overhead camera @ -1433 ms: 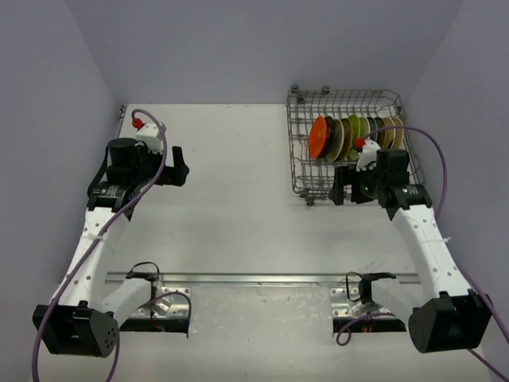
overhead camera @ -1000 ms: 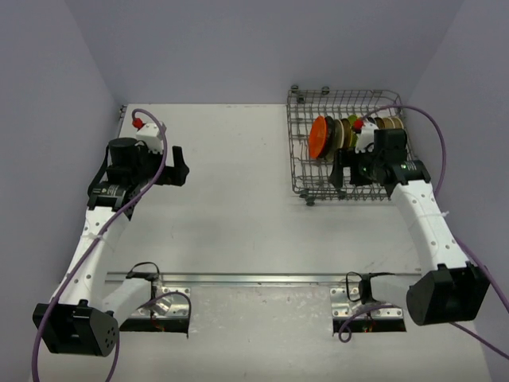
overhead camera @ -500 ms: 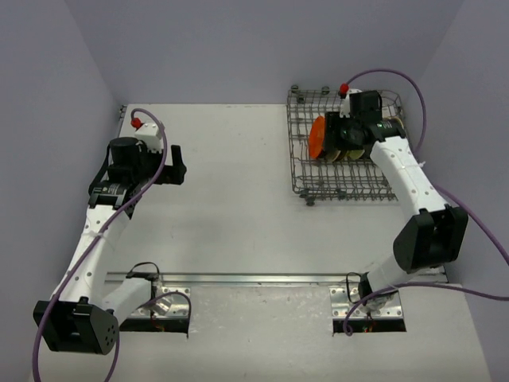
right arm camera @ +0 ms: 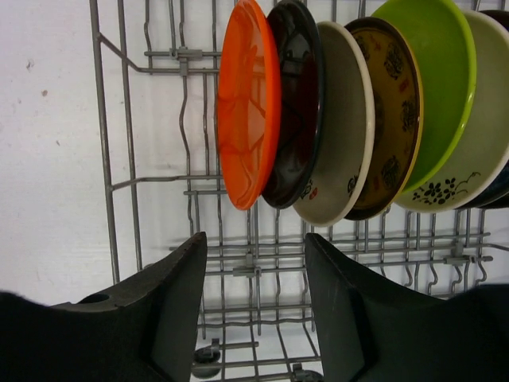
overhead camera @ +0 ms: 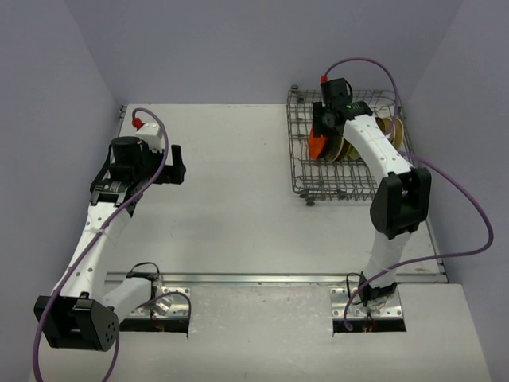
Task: Unload the plates from the dish rack
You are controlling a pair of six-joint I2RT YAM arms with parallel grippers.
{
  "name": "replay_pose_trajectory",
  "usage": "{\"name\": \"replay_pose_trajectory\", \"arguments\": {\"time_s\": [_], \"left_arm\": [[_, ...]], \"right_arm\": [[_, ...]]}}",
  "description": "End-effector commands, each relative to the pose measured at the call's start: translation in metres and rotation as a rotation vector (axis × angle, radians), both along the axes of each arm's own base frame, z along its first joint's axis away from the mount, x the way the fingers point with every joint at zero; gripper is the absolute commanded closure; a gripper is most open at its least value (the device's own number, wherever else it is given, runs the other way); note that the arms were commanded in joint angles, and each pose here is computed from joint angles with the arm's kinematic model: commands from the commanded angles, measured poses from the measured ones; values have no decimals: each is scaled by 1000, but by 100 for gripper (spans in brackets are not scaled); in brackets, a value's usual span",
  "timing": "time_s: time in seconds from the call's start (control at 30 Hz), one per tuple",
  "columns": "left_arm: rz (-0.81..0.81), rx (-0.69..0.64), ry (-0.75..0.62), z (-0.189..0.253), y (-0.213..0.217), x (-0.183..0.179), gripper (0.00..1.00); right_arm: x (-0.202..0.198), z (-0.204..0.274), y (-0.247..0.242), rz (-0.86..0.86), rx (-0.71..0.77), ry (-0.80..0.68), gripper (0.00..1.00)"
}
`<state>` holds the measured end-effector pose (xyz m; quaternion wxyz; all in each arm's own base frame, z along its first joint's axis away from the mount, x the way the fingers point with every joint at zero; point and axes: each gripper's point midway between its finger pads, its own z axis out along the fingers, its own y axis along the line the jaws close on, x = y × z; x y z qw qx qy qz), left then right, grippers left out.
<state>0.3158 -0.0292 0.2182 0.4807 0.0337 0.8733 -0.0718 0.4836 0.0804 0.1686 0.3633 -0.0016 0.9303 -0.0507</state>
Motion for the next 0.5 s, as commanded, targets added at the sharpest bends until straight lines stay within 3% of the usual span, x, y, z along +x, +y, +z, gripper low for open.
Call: {"name": "replay_pose_trajectory", "arguments": {"time_s": [0.0, 0.47], "left_arm": [[17, -4, -70, 19, 3, 10, 0], [25, 3, -73, 18, 5, 8, 0]], "right_arm": [[24, 27, -3, -40, -15, -94, 47], [57, 2, 3, -27, -41, -77, 52]]}}
